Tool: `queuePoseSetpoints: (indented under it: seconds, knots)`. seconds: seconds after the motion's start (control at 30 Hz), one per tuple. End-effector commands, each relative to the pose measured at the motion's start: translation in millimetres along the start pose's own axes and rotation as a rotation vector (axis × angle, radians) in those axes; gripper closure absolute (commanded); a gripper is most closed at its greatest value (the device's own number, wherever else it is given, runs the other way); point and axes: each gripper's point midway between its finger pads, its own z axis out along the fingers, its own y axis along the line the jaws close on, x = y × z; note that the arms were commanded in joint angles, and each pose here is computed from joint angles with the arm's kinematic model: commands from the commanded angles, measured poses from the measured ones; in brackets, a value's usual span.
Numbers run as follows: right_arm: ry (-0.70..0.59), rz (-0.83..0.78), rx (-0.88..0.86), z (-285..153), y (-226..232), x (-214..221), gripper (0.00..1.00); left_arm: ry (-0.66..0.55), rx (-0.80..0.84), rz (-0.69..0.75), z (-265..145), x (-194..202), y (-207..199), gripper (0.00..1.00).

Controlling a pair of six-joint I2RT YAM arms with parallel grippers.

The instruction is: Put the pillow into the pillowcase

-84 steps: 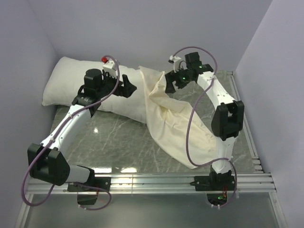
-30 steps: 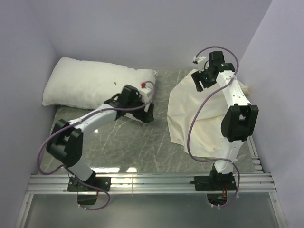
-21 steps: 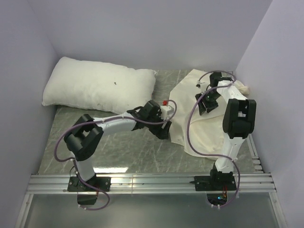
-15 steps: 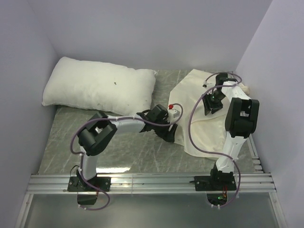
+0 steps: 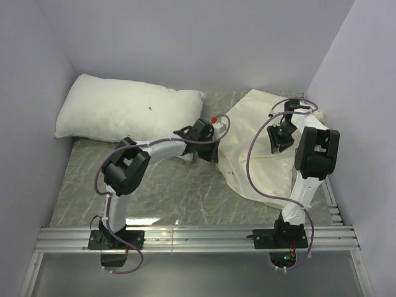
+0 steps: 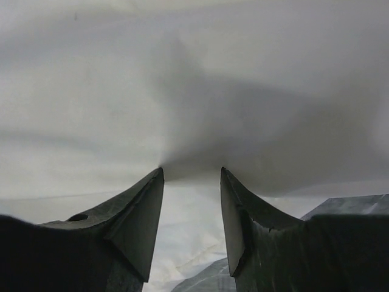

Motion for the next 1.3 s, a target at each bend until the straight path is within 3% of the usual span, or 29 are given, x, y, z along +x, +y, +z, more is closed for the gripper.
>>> queuePoseSetpoints:
  seconds: [0.0,0.07,0.17,0.4,0.5,0.57,0.67,0.7,0.8,0.93,1.0,1.03,1.07,1.13,1.2,1.27]
  knots:
    - [-0.032,0.000,0.021,-6.8,-8.4,-3.4,0.50,-0.216,-0.012,0.173,-78.2,-91.7,-23.4,1.00]
    - [-0.025,0.000,0.030,-6.0,-11.2,-3.2,0.50,-0.250,-0.024,0.253,-96.2,-113.8,-31.6,0.99]
    - [-0.021,0.005,0.050,-5.4,-18.5,-4.7,0.51,-0.170,-0.078,0.282,-102.9,-108.7,-19.7,0.99]
    - [-0.114,-0.037,0.026,-41.5,-8.8,-18.0,0.51,0.093,-0.190,0.353,-88.0,-50.6,40.8,1.00]
    - [-0.169,-0.085,-0.044,-63.5,13.5,-19.4,0.50,0.084,-0.232,0.341,-78.7,-62.1,80.6,0.99]
    - [-0.209,-0.146,-0.107,-80.2,39.2,-16.3,0.49,0.067,-0.217,0.423,-72.3,-89.3,87.1,1.00]
    - [-0.244,-0.188,-0.182,-92.9,68.7,-10.3,0.49,-0.034,-0.083,0.479,-69.9,-128.3,53.1,1.00]
    - [-0.270,-0.192,-0.177,-102.4,73.6,-11.6,0.49,-0.059,0.054,0.489,-68.6,-130.3,24.2,1.00]
    - [-0.309,-0.114,-0.176,-117.5,67.2,-21.3,0.49,-0.083,0.186,0.596,-60.1,-121.7,-37.7,1.00]
    - [-0.334,0.086,-0.156,-130.4,7.1,-24.2,0.50,0.015,0.273,0.828,-26.5,-52.0,-108.5,1.00]
    - [-0.309,0.139,-0.167,-126.8,-7.0,-20.0,0.50,0.037,0.321,0.855,-18.9,-33.4,-126.3,0.99]
    - [-0.300,0.155,-0.178,-125.2,-9.5,-17.1,0.50,0.051,0.354,0.867,-12.4,-19.7,-140.5,0.98]
    - [-0.278,0.176,-0.187,-120.2,-12.6,-10.0,0.50,0.054,0.353,0.864,-9.1,-16.3,-143.8,0.77]
    - [-0.259,0.176,-0.195,-116.1,-11.0,-4.2,0.50,0.077,0.371,0.848,-4.0,-11.6,-148.1,0.46]
    - [-0.241,0.171,-0.212,-112.1,-4.7,3.2,0.49,0.117,0.361,0.792,-9.2,-9.0,-139.2,0.33]
    - [-0.220,0.148,-0.214,-109.9,-0.5,9.1,0.49,0.074,0.369,0.703,-27.2,-24.7,-123.2,0.32]
